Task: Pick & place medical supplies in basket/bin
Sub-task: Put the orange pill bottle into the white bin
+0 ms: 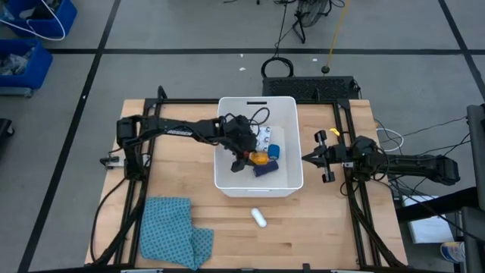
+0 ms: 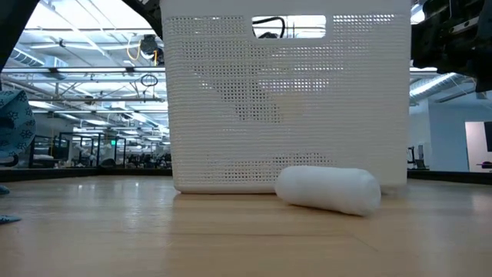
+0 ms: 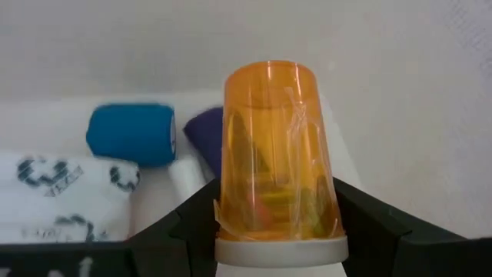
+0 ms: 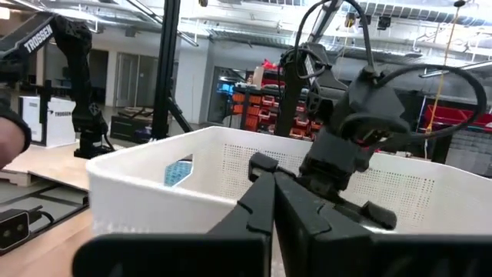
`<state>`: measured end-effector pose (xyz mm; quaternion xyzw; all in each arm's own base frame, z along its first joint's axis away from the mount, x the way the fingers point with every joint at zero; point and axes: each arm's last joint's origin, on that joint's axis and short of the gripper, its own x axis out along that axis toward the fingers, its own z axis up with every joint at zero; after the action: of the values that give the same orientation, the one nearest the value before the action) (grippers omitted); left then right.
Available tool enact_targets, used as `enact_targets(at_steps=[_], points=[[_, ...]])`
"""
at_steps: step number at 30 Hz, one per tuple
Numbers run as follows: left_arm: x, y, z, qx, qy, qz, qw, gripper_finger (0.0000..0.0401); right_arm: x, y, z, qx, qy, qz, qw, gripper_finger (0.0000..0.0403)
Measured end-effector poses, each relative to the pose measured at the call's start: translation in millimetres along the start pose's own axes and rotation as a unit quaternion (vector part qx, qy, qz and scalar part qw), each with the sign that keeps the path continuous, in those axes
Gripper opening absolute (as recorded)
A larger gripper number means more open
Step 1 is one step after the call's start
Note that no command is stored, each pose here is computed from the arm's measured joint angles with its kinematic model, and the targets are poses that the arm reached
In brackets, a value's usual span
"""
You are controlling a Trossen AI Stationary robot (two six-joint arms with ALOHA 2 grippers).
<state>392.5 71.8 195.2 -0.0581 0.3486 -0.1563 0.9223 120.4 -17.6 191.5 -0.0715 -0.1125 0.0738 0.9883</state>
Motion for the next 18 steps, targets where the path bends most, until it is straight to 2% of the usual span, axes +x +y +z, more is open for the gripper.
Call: enact_targets(at_steps=[3, 5, 8, 12, 15, 18], points=[[-2, 0, 7, 0.000, 0.036, 0.008, 0.999, 0.0202, 0, 0, 0, 0.000, 0.000, 0.000, 1.000, 0.0000], [-7, -3, 20, 0.014, 0.056, 0.021, 0.998, 0.0204, 0, 0, 0, -0.002, -0.001, -0.001, 1.000, 0.0000], [-18, -10, 49, 0.057, 0.049, 0.034, 0.997, 0.0214, 0, 0, 1, -0.008, -0.004, -0.002, 1.000, 0.0000], [-27, -14, 76, 0.076, 0.033, 0.037, 0.996, 0.0202, 0, 0, 1, -0.012, -0.007, -0.003, 1.000, 0.0000], [-26, -12, 87, 0.083, 0.029, 0.037, 0.995, 0.0202, 0, 0, 2, -0.013, -0.010, -0.003, 1.000, 0.0000], [-5, -4, 80, 0.075, 0.066, 0.032, 0.994, 0.0202, 0, 0, 2, -0.013, -0.010, -0.003, 1.000, 0.0000]])
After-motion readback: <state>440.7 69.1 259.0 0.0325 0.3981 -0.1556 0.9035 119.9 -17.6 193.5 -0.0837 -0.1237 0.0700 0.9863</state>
